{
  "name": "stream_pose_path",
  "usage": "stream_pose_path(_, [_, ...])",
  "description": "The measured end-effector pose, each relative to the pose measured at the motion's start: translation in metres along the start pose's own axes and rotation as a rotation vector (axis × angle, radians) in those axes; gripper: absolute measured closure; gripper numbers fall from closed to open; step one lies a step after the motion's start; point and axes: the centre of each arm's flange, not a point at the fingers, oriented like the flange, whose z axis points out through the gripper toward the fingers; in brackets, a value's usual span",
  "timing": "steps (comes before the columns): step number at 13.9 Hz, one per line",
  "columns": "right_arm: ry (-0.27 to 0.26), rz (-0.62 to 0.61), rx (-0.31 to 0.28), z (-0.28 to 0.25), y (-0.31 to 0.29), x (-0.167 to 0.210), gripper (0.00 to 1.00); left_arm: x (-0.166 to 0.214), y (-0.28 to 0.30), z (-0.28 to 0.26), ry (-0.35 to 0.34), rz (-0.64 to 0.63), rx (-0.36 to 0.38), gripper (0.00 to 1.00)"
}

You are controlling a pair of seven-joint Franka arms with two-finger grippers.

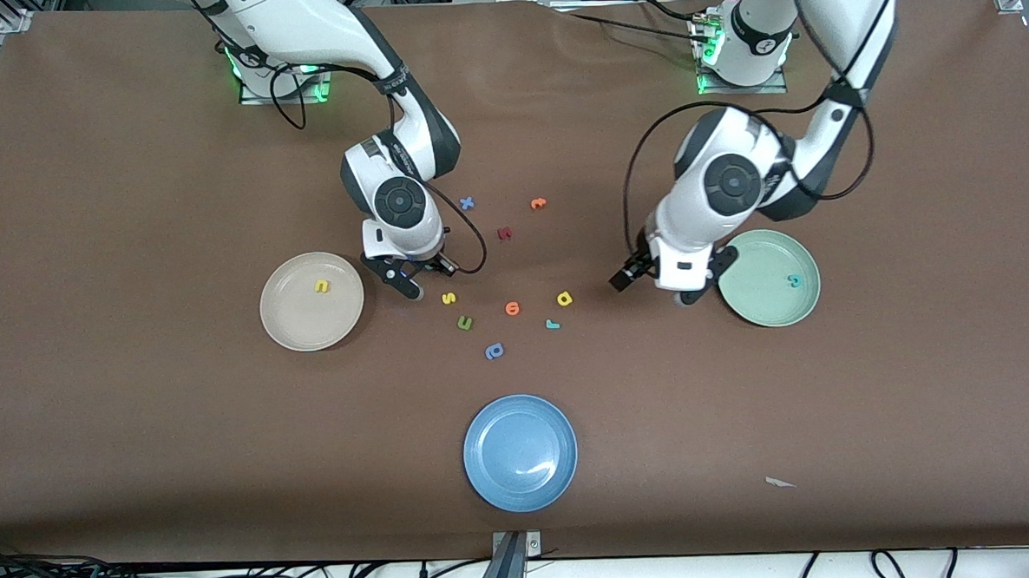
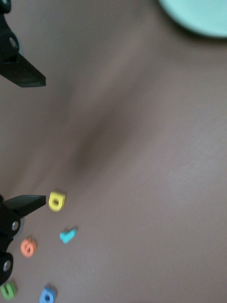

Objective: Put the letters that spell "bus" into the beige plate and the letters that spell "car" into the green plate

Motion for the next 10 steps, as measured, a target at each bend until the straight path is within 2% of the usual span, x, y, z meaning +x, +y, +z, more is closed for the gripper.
stream_pose_path(3, [0.000, -0.011, 0.000, 0.000, 0.001, 0.001, 0.73, -0.013, 0.021, 0.028, 0.029, -0.082, 0.008, 0.00])
stream_pose_path(5, [0.002, -0.029, -0.003, -0.006, 0.002, 0.007, 0.73, -0.020, 0.034, 0.047, 0.064, -0.094, 0.018, 0.00])
stream_pose_path(7, [-0.009, -0.080, -0.044, -0.028, 0.011, 0.028, 0.73, -0.023, 0.046, 0.065, 0.077, -0.082, 0.023, 0.00])
stream_pose_path(10, [-0.037, -0.176, -0.100, -0.074, 0.041, 0.081, 0.73, -0.030, 0.055, 0.086, 0.064, -0.067, 0.032, 0.02])
